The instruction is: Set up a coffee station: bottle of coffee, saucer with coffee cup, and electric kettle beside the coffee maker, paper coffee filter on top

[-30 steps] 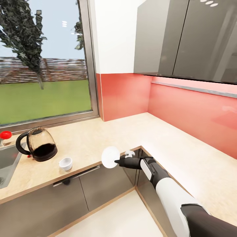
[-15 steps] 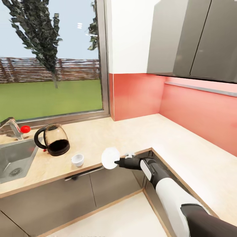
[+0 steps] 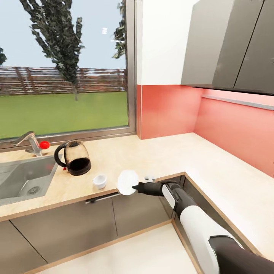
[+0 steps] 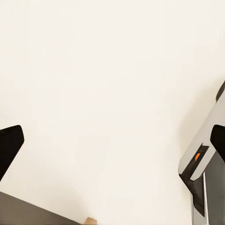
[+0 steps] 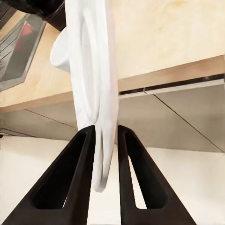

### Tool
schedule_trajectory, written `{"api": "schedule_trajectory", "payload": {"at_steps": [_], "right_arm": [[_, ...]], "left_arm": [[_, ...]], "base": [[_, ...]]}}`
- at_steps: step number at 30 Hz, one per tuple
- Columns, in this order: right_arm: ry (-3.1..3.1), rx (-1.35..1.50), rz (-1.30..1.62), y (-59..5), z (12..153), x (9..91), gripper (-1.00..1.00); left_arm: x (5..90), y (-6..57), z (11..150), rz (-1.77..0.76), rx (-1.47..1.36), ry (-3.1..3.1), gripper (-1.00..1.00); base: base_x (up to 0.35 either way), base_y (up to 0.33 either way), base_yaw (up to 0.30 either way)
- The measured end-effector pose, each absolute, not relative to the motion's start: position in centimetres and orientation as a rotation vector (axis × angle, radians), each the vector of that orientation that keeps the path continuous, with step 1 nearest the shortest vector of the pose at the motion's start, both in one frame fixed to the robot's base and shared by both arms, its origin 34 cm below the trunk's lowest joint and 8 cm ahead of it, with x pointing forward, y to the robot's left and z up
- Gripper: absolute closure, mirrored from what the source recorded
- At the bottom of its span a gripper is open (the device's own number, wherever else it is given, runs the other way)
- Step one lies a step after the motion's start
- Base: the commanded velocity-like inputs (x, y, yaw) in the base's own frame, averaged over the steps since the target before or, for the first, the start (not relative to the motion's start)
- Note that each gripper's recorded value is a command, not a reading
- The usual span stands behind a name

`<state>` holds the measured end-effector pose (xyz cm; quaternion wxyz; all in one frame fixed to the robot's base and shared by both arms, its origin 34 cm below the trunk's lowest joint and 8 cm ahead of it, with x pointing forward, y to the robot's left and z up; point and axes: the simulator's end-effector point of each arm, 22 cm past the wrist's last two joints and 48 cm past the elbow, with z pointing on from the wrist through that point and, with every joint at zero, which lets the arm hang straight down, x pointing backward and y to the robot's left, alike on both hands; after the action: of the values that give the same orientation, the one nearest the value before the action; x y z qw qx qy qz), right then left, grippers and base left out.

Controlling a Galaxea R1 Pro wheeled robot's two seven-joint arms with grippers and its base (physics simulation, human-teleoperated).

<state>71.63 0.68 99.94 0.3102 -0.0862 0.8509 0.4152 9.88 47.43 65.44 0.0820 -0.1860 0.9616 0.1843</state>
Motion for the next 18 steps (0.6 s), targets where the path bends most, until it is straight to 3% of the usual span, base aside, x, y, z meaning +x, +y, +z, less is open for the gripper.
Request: {"api": "schedule_trajectory", "payload": {"at_steps": [2, 12, 18], "right_arm": [[2.197, -0.278, 1.228, 2.2, 101.3, 70.3, 1.0], [2.184, -0.29, 1.254, 2.5, 101.7, 70.1, 1.0], [2.179, -0.295, 1.251, 2.5, 102.0, 70.0, 1.0]], "left_arm": [[9.9, 47.5, 65.4, 0.552, -0.557, 2.872, -1.0], [9.9, 47.5, 65.5, 0.552, -0.559, 2.871, -1.0], [10.1, 47.5, 65.5, 0.55, -0.56, 2.865, -1.0]], "base": [[-0.331, 0.0, 0.0], [-0.328, 0.0, 0.0], [-0.1, 0.0, 0.078]]}}
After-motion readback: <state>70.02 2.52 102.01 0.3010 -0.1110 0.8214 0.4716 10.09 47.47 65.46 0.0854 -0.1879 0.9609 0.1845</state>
